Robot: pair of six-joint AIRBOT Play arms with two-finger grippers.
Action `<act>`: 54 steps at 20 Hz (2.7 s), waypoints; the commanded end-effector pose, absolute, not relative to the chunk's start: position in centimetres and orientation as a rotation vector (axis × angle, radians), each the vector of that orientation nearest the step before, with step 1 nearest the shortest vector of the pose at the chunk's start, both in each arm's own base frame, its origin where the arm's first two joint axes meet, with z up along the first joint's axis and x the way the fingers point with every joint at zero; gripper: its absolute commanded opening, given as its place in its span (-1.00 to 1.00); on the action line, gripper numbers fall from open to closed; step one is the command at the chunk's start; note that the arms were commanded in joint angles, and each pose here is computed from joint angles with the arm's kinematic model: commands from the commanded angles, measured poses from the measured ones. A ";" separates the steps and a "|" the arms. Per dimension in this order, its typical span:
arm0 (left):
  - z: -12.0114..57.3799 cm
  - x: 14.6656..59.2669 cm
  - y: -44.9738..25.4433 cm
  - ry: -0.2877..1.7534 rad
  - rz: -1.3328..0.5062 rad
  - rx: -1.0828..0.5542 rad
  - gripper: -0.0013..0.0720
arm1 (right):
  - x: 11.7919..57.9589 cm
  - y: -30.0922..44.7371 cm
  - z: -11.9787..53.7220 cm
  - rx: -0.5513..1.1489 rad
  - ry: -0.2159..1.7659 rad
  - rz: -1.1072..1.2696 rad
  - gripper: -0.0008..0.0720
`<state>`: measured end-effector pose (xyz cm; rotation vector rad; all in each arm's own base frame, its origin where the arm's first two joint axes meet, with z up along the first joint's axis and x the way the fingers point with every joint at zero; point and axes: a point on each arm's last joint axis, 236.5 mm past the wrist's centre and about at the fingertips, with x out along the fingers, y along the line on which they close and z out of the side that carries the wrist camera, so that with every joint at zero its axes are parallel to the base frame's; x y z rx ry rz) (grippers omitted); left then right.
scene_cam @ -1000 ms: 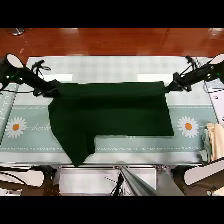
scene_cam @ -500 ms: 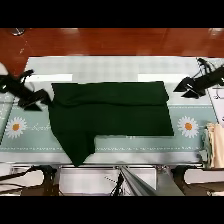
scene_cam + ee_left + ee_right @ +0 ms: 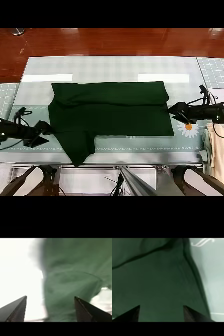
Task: Fold the shirts.
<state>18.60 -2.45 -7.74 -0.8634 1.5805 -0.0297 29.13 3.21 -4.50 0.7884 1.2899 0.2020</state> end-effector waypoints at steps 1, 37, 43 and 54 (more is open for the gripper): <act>-8.6 18.9 -5.4 1.494 -0.098 -0.969 0.96 | 28.7 5.2 -3.6 0.847 1.248 0.276 0.72; -3.9 27.6 -4.4 1.213 -0.201 -0.748 -0.90 | 30.6 1.6 -3.2 0.811 1.326 0.230 -0.91; -0.2 38.9 -4.1 1.158 -0.211 -0.739 -0.90 | 41.5 2.8 -1.0 0.734 1.190 0.224 -0.91; -3.0 50.3 -4.9 1.268 -0.252 -0.785 -0.81 | 48.8 2.5 -4.9 0.846 1.241 0.244 -0.50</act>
